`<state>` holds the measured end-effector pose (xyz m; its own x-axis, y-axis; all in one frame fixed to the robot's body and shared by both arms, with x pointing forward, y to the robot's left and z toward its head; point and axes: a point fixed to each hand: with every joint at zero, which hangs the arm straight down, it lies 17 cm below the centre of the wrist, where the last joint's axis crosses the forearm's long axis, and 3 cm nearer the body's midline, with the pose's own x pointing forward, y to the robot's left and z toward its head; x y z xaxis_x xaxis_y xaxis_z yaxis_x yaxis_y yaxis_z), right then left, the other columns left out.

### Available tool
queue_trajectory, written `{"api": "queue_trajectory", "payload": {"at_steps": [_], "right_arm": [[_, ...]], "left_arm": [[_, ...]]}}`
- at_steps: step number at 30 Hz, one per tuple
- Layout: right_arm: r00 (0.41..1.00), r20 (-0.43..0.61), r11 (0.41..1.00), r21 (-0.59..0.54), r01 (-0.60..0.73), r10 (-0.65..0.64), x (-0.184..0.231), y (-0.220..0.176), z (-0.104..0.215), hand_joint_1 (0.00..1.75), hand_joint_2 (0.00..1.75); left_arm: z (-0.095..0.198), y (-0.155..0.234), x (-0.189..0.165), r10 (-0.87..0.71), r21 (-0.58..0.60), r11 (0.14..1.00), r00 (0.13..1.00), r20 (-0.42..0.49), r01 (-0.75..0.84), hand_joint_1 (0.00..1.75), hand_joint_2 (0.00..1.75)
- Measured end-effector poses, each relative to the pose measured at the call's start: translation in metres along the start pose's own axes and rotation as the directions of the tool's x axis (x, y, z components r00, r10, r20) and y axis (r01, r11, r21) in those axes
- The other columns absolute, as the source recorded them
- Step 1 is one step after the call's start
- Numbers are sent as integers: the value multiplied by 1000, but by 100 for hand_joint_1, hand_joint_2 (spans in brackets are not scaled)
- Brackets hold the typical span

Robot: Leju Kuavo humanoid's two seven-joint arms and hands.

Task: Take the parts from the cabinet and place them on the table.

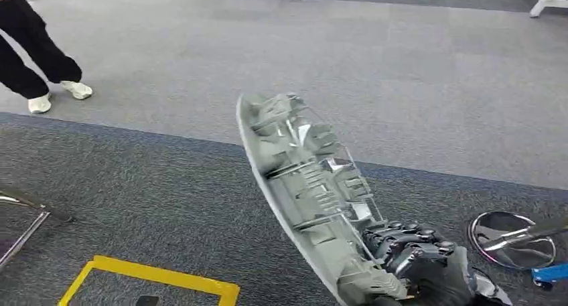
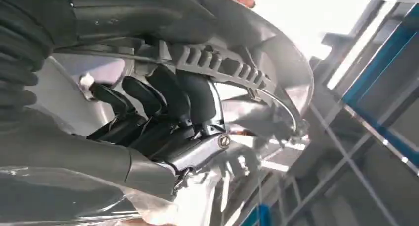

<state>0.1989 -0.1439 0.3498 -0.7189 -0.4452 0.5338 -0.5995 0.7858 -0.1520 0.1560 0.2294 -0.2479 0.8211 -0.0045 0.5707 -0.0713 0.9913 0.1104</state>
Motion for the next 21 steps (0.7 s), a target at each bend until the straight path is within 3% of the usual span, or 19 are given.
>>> {"api": "queue_trajectory", "payload": {"at_steps": [13, 21], "right_arm": [[1000, 18, 1000, 15, 15, -15, -7, 9, -9, 175, 175], [1000, 24, 999, 45, 12, -13, -9, 12, -12, 175, 175]], "left_arm": [[2, 8, -15, 4, 14, 1000, 999, -49, -3, 0, 175], [1, 8, -10, 13, 11, 1000, 1000, -28, -13, 0, 175]]}}
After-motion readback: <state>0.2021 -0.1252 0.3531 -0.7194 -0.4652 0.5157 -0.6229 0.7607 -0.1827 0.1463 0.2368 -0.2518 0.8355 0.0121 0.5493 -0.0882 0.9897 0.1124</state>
